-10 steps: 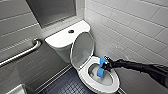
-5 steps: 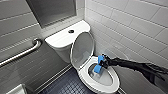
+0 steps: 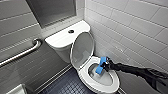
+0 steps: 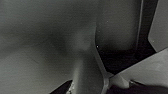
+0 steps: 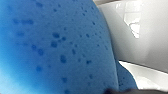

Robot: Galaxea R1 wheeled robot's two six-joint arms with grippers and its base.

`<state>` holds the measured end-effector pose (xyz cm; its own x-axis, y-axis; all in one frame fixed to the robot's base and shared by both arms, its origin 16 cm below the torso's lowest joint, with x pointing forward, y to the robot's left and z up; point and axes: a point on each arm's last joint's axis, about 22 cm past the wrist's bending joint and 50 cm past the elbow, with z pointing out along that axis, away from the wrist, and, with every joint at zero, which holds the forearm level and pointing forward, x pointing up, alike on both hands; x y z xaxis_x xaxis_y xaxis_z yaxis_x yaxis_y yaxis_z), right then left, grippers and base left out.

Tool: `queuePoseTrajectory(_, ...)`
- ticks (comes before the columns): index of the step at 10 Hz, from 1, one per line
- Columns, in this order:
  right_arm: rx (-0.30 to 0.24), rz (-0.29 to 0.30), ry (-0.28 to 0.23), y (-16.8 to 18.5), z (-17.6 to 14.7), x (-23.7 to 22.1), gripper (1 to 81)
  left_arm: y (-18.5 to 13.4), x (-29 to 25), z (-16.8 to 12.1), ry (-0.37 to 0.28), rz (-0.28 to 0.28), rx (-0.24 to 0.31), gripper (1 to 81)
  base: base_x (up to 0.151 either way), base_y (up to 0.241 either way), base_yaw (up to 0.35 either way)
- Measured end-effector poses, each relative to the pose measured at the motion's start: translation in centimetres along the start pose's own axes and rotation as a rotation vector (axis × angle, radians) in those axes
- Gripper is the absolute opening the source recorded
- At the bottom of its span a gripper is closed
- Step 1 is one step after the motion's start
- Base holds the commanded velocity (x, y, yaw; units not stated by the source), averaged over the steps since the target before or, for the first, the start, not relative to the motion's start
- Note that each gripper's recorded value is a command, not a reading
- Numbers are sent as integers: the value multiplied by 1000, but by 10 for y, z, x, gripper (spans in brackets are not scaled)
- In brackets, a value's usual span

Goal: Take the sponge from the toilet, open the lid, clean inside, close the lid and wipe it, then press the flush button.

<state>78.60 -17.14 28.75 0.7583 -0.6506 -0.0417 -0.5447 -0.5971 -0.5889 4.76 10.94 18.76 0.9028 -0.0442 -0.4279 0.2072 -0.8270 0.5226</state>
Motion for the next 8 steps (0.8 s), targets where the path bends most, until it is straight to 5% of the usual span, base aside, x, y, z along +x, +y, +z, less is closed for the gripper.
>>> queuePoseTrajectory(2,12,13,-23,1,-8,-5,10,-1,-4,0,-1,-4,1,811,0,0,0)
queuePoseTrajectory(8,5,111,-69,80,-59,-23,10,-1,-5,0,-6,-4,1,811,0,0,0)
